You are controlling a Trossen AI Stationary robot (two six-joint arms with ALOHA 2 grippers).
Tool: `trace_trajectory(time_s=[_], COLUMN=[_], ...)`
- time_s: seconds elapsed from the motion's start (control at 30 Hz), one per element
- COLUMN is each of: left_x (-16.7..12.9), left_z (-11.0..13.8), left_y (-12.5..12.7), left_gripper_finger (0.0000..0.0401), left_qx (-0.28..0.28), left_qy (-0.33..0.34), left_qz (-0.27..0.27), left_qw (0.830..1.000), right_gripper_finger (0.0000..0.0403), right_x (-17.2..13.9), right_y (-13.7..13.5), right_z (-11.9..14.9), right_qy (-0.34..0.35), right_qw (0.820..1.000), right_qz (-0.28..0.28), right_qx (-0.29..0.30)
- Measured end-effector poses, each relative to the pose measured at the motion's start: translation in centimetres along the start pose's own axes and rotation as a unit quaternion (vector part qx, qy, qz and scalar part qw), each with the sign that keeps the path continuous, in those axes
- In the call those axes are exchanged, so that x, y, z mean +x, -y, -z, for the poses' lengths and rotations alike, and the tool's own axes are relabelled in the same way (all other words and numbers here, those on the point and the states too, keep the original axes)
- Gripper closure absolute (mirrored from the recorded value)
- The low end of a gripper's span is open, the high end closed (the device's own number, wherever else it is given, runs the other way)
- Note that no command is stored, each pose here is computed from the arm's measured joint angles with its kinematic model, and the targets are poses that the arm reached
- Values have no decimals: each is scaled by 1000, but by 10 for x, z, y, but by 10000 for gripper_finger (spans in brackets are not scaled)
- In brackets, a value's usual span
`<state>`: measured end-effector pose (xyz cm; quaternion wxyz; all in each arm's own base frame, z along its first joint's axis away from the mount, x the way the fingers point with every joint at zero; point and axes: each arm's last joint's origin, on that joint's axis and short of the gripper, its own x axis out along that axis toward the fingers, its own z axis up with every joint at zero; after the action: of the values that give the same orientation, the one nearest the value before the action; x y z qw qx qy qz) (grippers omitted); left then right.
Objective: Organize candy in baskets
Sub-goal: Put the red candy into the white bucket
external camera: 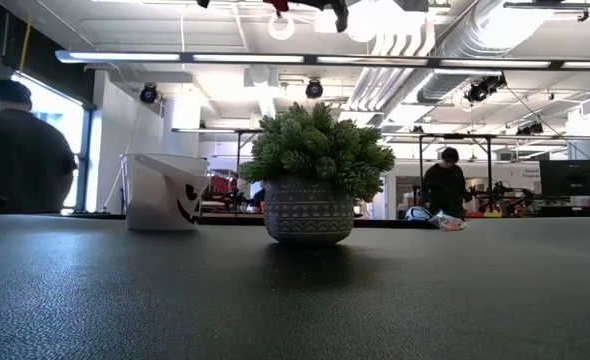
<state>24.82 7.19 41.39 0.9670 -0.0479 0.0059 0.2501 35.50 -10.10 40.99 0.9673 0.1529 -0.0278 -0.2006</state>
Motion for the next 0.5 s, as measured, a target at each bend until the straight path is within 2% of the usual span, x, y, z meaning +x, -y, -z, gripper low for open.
trace_trajectory(time_s=[0.27,0.5], left_x=[-12,-12], left_z=[-8,-6], left_y=[-4,-5], left_gripper_finger=[300,300], left_qx=[31,51], left_qy=[16,2], left_qz=[-22,-51], left_qw=[999,997], right_gripper_finger=[403,403], right_x=[-1,-4], right_y=[2,-1], right_z=[1,-2], right_qy=[-7,0], right_qw=[1000,1000], right_qz=[20,16], right_qx=[-6,-14])
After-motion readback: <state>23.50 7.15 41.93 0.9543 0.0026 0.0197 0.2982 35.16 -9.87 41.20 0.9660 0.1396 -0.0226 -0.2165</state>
